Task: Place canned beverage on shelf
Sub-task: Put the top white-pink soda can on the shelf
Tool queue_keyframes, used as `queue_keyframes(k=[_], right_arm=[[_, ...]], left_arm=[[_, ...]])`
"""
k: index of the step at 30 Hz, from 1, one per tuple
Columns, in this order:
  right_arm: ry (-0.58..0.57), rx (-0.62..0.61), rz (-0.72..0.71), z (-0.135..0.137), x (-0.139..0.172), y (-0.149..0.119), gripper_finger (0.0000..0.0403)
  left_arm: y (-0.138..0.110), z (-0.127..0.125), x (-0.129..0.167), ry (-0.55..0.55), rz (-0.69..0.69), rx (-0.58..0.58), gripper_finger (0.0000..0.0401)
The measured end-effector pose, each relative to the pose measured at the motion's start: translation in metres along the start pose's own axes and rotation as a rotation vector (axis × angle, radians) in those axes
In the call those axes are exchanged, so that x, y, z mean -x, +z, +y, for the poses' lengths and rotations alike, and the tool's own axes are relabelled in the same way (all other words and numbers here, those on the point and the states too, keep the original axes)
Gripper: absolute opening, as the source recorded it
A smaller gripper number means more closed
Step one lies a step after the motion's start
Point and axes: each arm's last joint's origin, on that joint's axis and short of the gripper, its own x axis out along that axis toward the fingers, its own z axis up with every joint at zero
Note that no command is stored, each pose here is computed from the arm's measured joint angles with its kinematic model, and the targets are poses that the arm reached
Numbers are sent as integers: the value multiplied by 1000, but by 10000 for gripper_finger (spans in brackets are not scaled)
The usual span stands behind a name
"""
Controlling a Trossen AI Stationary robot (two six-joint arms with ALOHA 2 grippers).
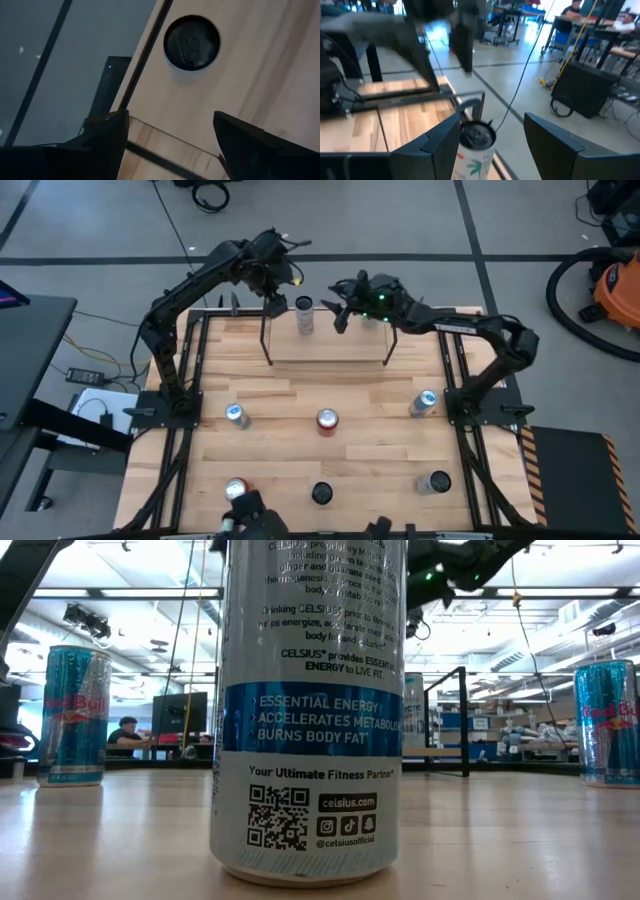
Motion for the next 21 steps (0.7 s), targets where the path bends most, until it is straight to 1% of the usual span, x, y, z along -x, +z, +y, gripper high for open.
queue_keyframes(k=[4,8,12,17,21], right_arm=[[-5,1,-22,-2,13,12,228],[-5,24,-19,-2,22,18,229],[-7,31,-26,-3,27,23,229],[-7,31,-32,-3,30,25,229],[-7,34,-20,-3,30,24,229]], left_arm=[[-3,0,-25,3,-3,3,291],[-12,-3,-47,-8,37,-18,291],[-14,-4,-66,9,5,-12,291],[-17,-6,-80,17,-19,-14,291],[-17,-7,-82,19,-26,-14,291]])
